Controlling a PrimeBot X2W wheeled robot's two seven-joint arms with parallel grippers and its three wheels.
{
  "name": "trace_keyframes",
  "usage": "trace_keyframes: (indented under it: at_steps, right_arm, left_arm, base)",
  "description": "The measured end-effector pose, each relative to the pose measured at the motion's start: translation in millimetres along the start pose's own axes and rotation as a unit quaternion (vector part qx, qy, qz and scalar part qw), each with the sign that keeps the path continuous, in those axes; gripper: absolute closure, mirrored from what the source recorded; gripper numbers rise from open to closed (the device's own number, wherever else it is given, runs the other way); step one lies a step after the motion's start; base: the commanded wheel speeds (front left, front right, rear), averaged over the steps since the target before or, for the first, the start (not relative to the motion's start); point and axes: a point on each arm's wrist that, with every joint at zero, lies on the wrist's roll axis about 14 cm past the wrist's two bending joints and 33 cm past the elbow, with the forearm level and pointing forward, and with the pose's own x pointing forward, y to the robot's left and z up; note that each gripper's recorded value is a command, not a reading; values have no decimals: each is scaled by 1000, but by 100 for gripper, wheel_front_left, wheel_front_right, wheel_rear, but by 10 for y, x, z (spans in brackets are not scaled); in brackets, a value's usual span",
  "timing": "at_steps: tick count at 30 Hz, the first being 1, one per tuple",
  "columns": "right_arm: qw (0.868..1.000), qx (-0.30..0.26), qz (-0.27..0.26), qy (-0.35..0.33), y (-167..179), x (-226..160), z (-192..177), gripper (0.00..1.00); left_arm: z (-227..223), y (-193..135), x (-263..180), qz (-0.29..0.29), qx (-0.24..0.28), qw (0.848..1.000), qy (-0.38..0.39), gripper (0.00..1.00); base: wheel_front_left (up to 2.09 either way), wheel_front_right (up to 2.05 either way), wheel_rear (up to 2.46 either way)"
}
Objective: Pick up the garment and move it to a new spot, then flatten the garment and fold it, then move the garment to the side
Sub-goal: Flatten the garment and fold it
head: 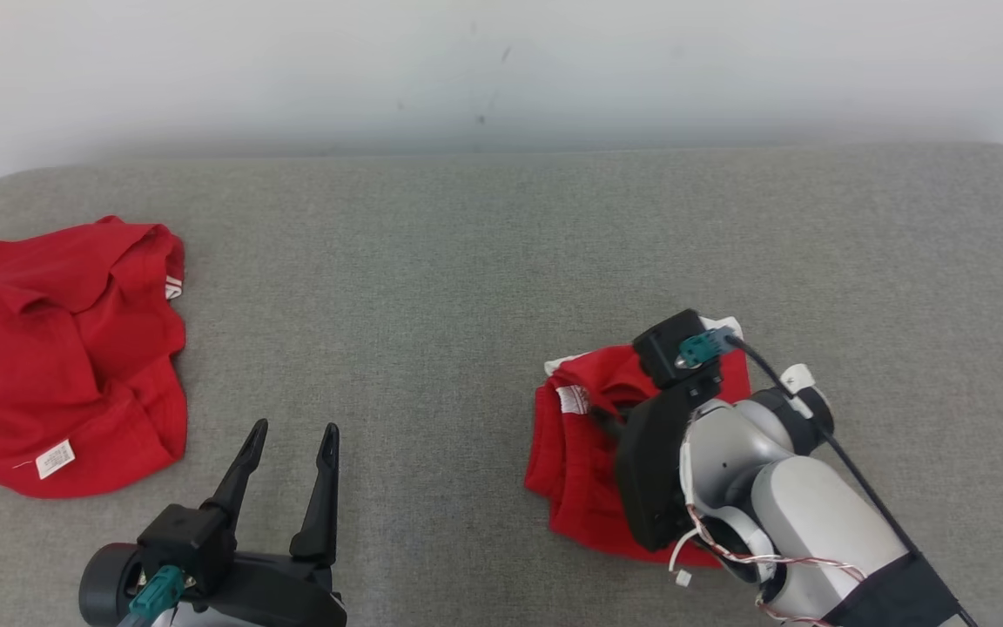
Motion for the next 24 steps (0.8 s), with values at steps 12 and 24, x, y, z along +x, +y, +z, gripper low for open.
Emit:
trace_keyframes:
  at_steps: [12, 24]
  right_arm:
    - [998, -22, 29, 48, 188, 120, -195, 100]
    - [998, -26, 49, 24, 292, 133, -20, 0]
  left_arm:
    - [-23, 87, -21, 13, 0, 1000, 4, 0]
    - [-39, 59, -2, 9, -3, 1000, 6, 0]
  base:
    - [0, 0, 0]
    - [0, 0, 0]
